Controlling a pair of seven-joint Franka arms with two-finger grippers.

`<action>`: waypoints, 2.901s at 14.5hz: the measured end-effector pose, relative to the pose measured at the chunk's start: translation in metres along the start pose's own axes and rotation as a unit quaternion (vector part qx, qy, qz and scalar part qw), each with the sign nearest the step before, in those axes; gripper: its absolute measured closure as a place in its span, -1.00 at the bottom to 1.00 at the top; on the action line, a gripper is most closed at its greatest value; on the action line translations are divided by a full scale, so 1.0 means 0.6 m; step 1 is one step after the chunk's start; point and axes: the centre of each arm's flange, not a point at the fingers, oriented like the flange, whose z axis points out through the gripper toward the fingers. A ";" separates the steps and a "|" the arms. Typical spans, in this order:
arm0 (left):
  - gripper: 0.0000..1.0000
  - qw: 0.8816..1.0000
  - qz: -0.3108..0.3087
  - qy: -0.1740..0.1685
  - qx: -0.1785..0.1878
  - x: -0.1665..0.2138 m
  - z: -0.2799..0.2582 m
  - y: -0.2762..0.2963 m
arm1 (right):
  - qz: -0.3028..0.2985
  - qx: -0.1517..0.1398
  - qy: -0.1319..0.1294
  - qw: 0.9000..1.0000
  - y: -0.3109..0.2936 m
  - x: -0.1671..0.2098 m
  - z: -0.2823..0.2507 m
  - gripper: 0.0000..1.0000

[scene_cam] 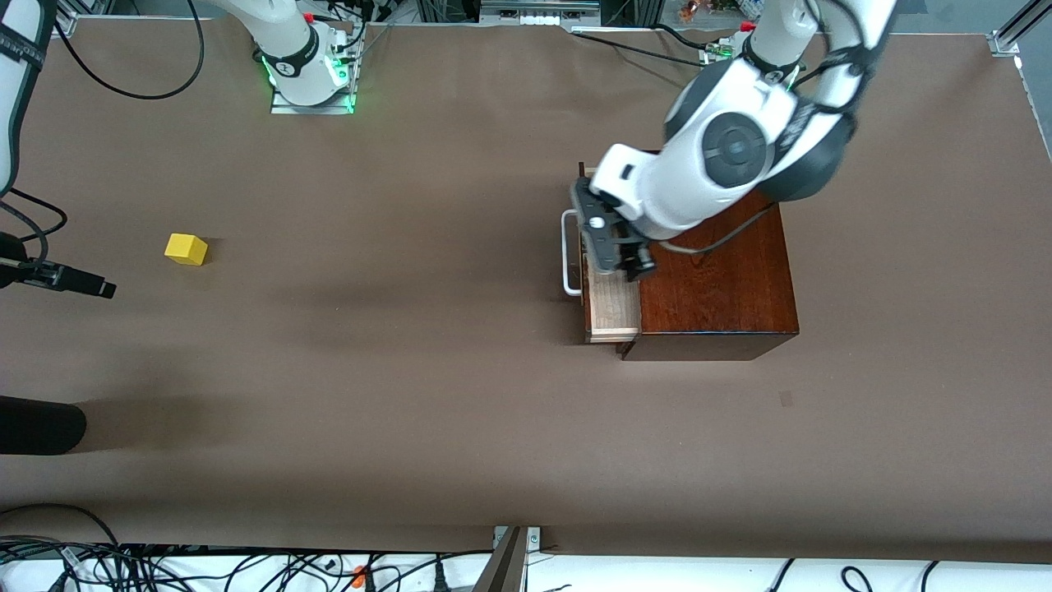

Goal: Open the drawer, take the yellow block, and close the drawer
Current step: 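Push the drawer handle with the left gripper to close the drawer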

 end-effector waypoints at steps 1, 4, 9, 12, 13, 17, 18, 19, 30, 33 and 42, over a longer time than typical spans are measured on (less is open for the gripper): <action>-1.00 1.000 0.024 0.001 0.004 0.021 0.026 0.010 | 0.009 -0.009 0.004 1.000 -0.016 -0.003 -0.010 -1.00; -1.00 0.995 0.091 -0.020 0.029 0.071 0.106 0.041 | 0.032 -0.012 0.002 0.999 -0.052 -0.020 -0.037 -1.00; -1.00 0.987 0.148 -0.053 0.017 0.086 0.192 0.057 | 0.012 -0.003 -0.014 1.000 -0.042 -0.046 -0.071 -1.00; -1.00 0.984 0.169 -0.063 0.003 0.079 0.228 0.050 | 0.014 -0.015 -0.010 1.000 -0.044 -0.061 -0.096 -1.00; -1.00 0.983 0.173 -0.064 0.001 0.078 0.235 0.048 | 0.015 -0.018 -0.009 1.000 -0.053 -0.066 -0.101 -1.00; -1.00 0.981 0.180 -0.068 -0.004 0.078 0.248 0.050 | 0.005 -0.015 -0.009 1.000 -0.075 -0.071 -0.093 -1.00; -1.00 0.981 0.183 -0.072 -0.003 0.077 0.251 0.049 | -0.001 -0.014 -0.010 1.000 -0.077 -0.070 -0.087 -1.00; -1.00 0.979 0.188 -0.079 0.001 0.075 0.253 0.047 | -0.016 -0.014 -0.011 1.000 -0.078 -0.070 -0.083 -1.00; -1.00 0.977 0.178 -0.116 -0.018 0.048 0.249 0.030 | -0.062 -0.013 -0.007 0.998 -0.078 -0.068 -0.083 -1.00; -1.00 0.979 0.165 -0.119 -0.022 0.029 0.240 0.008 | -0.064 -0.013 -0.007 0.998 -0.080 -0.069 -0.084 -1.00; -1.00 0.982 0.138 -0.127 -0.024 -0.014 0.208 -0.039 | -0.065 -0.013 -0.007 0.998 -0.082 -0.069 -0.084 -1.00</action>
